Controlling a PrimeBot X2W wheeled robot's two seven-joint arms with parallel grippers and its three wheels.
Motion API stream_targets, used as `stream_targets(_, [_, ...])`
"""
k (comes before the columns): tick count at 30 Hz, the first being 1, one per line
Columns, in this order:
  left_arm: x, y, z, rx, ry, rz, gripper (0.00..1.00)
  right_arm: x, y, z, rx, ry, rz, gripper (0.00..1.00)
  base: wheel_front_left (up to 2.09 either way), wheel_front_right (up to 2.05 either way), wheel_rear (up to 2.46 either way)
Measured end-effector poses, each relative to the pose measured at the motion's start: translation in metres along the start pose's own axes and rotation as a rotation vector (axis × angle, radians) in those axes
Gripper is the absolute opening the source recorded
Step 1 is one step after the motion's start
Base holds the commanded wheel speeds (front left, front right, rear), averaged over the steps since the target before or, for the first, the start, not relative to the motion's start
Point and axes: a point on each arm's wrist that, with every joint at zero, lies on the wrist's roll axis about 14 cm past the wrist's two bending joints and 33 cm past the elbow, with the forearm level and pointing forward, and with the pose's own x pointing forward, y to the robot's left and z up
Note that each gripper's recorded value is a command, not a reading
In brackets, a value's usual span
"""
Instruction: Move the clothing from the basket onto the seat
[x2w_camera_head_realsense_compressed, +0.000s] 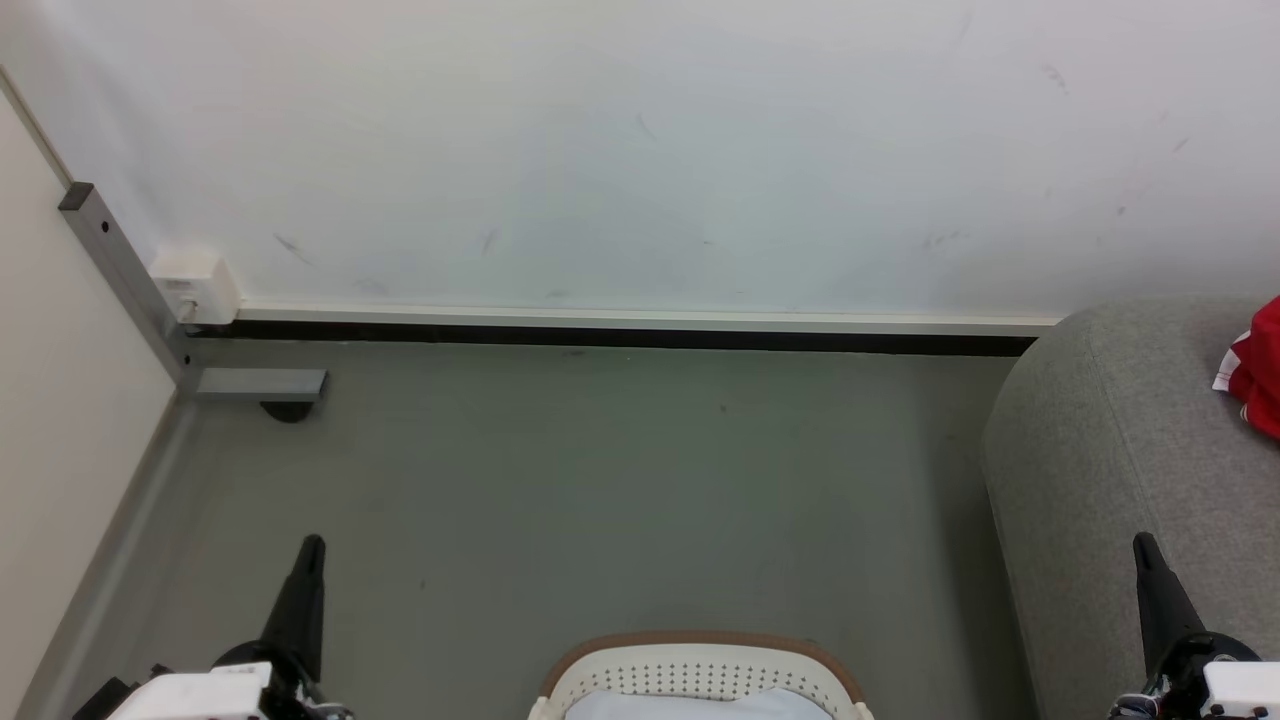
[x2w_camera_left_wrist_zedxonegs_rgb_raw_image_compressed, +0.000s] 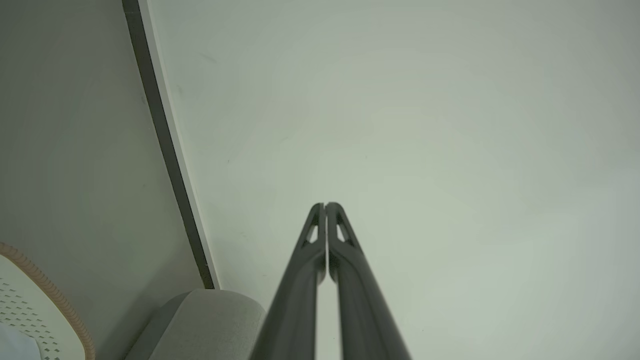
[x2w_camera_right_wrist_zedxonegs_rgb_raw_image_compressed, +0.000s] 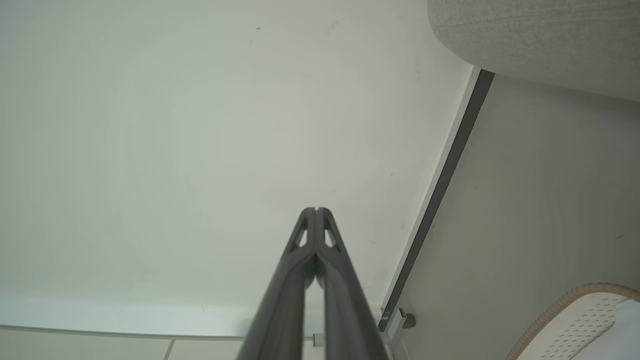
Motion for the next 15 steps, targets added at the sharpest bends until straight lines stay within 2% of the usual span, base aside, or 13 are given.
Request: stream_targets(15, [0.0, 0.0, 0.0, 0.0, 0.0, 0.0, 0.0, 0.0, 0.0, 0.0, 0.0, 0.0, 0.0, 0.0, 0.0, 0.0, 0.0])
